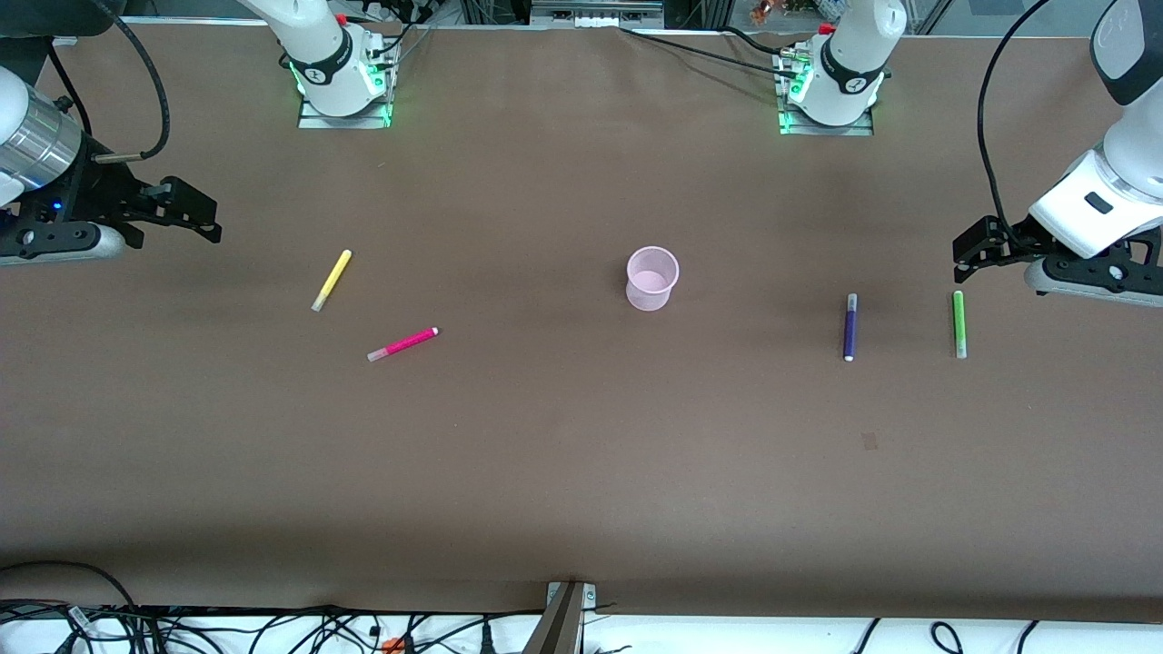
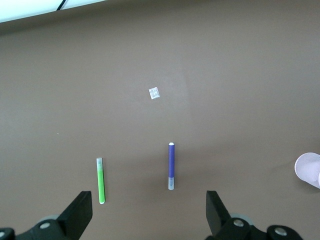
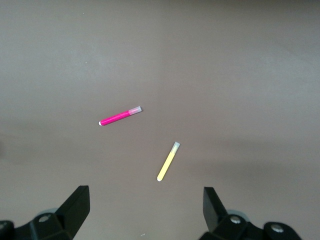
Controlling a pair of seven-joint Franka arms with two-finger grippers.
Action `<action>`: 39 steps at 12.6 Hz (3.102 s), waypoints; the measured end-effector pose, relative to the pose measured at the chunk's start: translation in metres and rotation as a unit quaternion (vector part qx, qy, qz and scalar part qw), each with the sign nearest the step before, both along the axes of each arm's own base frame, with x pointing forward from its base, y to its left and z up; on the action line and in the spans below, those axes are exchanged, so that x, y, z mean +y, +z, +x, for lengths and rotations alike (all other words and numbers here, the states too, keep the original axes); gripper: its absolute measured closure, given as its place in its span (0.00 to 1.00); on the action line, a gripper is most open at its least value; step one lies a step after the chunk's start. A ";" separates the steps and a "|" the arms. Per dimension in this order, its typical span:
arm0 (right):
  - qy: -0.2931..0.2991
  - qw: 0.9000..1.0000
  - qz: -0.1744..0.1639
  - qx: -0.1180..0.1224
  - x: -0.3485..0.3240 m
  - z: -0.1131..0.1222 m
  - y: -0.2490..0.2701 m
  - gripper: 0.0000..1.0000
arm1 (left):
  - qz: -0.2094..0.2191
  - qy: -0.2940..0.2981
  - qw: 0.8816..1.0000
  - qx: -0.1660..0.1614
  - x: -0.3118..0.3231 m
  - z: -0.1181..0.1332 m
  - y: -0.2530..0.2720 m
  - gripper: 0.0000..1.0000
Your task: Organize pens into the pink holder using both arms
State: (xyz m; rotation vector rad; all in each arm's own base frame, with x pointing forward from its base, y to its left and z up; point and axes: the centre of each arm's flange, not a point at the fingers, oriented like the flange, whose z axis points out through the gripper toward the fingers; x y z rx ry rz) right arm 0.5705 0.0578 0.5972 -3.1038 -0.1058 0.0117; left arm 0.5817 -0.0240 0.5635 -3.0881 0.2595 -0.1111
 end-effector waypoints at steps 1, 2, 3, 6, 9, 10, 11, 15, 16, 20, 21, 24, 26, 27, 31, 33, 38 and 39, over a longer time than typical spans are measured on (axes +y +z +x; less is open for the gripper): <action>0.000 1.000 0.000 0.000 0.000 0.000 0.000 0.00 | 0.000 0.000 1.000 0.000 0.000 0.000 0.000 0.00; 0.000 1.000 0.000 0.000 0.000 0.000 0.000 0.00 | -0.002 0.000 1.000 0.000 0.000 0.000 0.000 0.00; 0.000 1.000 0.000 0.000 0.000 0.000 0.000 0.00 | -0.003 0.001 1.000 0.000 0.000 0.000 0.000 0.00; 0.000 1.000 0.000 0.000 0.000 0.000 0.000 0.00 | -0.004 0.002 1.000 0.000 0.001 0.000 0.000 0.00; 0.000 1.000 0.000 0.000 0.000 0.000 0.000 0.00 | -0.004 0.004 1.000 0.001 0.003 0.000 -0.001 0.00; 0.000 1.000 0.000 0.000 0.000 0.000 0.000 0.00 | -0.004 0.004 1.000 0.001 0.003 0.000 -0.001 0.00; 0.000 1.000 0.000 0.000 0.000 0.000 0.000 0.00 | -0.004 0.004 1.000 0.001 0.003 0.001 -0.001 0.00; 0.000 1.000 0.000 0.000 0.000 0.000 0.000 0.00 | -0.004 0.004 1.000 0.002 0.003 0.001 -0.002 0.00; 0.000 1.000 0.000 0.000 0.000 0.000 0.000 0.00 | -0.004 0.004 1.000 0.002 0.003 0.001 -0.002 0.00; 0.000 1.000 0.000 0.000 0.000 0.000 0.000 0.00 | -0.004 0.004 1.000 0.002 0.003 0.001 -0.002 0.00; 0.000 1.000 0.000 0.000 0.000 0.000 0.000 0.00 | -0.004 0.004 1.000 0.002 0.003 0.001 -0.002 0.00; 0.000 1.000 0.000 0.000 0.000 0.000 0.000 0.00 | -0.004 0.004 1.000 0.002 0.003 0.001 -0.002 0.00; 0.000 1.000 0.000 0.000 0.000 0.000 0.000 0.00 | -0.004 0.004 1.000 0.002 0.003 0.001 -0.002 0.00; 0.000 1.000 0.000 0.000 0.000 0.000 0.000 0.00 | -0.004 0.003 1.000 0.004 0.003 0.001 -0.004 0.00; 0.000 1.000 0.000 0.000 0.000 0.000 0.000 0.00 | -0.004 0.004 1.000 0.017 0.003 0.007 -0.019 0.00; 0.000 1.000 0.000 0.000 0.000 0.000 0.000 0.00 | 0.011 0.003 0.999 0.031 0.009 0.013 -0.036 0.00; 0.000 1.000 0.000 0.000 0.000 0.000 0.000 0.00 | 0.020 -0.001 0.997 0.074 0.013 0.040 -0.119 0.00; 0.000 1.000 0.000 0.001 0.000 0.000 0.000 0.00 | 0.018 -0.003 0.997 0.073 0.012 0.049 -0.145 0.00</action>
